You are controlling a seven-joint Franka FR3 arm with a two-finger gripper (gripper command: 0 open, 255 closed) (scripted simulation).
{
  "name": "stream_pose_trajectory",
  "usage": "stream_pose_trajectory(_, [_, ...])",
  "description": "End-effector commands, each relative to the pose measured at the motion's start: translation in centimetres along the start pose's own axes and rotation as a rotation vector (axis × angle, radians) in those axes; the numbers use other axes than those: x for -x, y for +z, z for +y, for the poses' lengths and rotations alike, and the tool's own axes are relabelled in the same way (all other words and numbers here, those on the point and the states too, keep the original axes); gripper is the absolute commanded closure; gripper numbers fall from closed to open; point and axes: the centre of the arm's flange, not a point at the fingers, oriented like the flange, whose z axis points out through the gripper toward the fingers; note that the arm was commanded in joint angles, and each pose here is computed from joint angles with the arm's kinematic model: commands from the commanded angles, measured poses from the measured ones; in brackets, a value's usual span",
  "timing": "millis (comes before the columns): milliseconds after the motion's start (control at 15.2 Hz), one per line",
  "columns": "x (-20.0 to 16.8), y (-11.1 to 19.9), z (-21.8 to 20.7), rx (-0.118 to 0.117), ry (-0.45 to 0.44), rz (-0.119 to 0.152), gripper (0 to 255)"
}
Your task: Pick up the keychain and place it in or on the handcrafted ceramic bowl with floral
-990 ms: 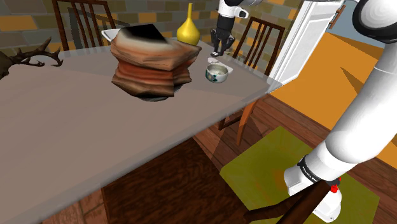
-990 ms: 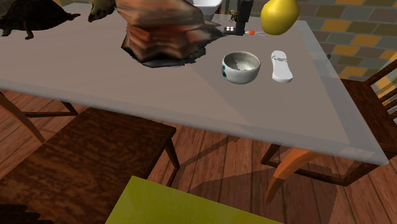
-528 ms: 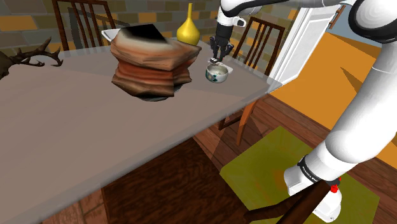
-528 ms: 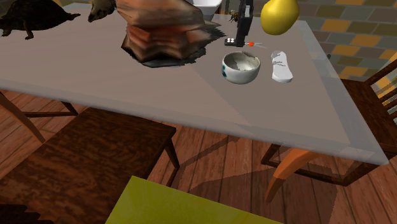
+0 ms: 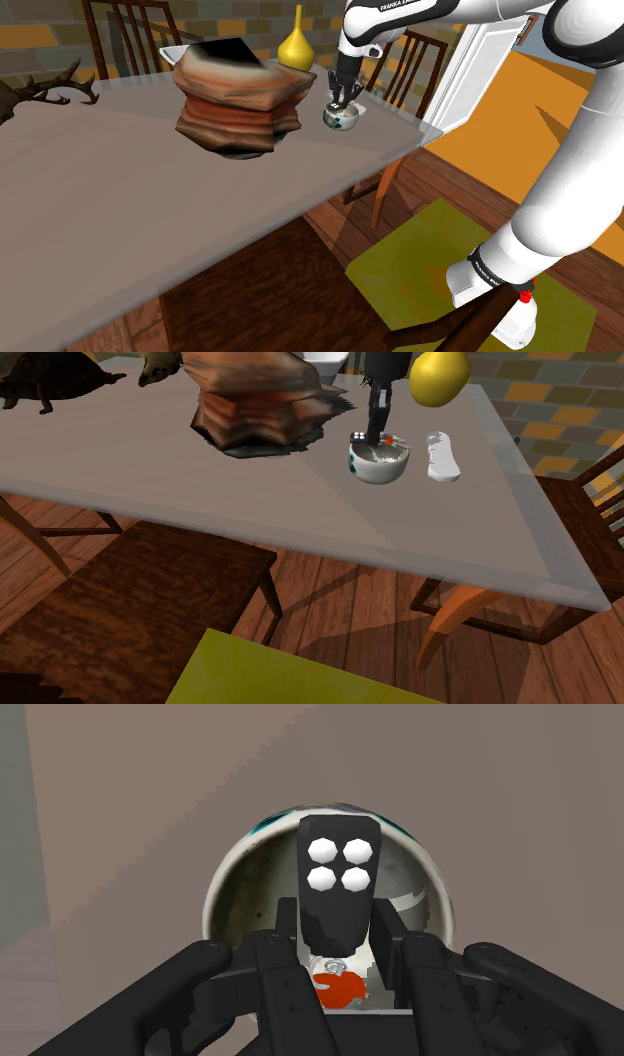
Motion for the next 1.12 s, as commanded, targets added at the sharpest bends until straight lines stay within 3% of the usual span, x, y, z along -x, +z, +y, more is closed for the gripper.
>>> stream_pose_trajectory(0, [-0.1,0.6,-0.1,-0.001,0.0,0.0,255])
stream_pose_trajectory(462, [-0.1,0.6,-0.1,0.0,0.0,0.0,255])
stream_pose_trajectory(528, [-0.1,0.6,-0.1,0.0,0.0,0.0,0])
stream_pose_trajectory(858, [-0.1,0.6,-0.1,0.0,0.0,0.0,0])
stream_pose_trajectory(1056, [-0.1,-3.4,-0.1,-0.001,0.0,0.0,0])
